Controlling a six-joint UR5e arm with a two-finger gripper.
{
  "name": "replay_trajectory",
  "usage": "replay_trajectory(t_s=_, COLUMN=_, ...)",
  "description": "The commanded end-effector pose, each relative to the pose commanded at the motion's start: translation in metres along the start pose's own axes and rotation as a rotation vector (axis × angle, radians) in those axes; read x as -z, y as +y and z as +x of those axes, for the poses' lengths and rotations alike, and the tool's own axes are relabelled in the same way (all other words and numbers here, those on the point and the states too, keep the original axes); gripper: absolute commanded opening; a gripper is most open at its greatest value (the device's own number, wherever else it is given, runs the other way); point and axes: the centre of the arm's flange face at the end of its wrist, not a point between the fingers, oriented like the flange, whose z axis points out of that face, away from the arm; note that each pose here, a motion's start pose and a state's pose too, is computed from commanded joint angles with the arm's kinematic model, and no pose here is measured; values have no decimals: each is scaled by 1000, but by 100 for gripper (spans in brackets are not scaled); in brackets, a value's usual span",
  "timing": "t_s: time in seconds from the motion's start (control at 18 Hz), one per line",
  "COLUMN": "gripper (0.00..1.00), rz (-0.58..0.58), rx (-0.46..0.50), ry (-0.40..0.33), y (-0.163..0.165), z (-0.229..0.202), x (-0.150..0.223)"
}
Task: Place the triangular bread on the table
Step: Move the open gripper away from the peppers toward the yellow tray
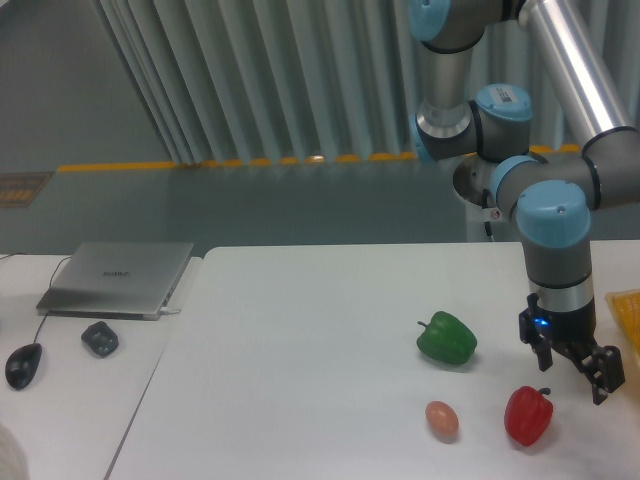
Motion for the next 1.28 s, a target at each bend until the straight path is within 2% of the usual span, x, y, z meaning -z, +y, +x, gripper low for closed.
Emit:
replay_trajectory(t_s=0.72, gripper=100, rz=-27, rx=50, ry=19, y=35, z=-15, x=-11)
replay_trajectory(t_s=0.78, gripper=100, rz=-29, rx=41, ry=17, y=39, z=-18, x=-12)
replay_trajectory(t_s=1.0, gripper=100, rz=-48, rx=-110, ry=39, y=81, z=-37, x=-22)
replay_trajectory(t_s=1.28, gripper=100, rz=-98, rx=-162, ry=41, y=112, z=-45, x=-23)
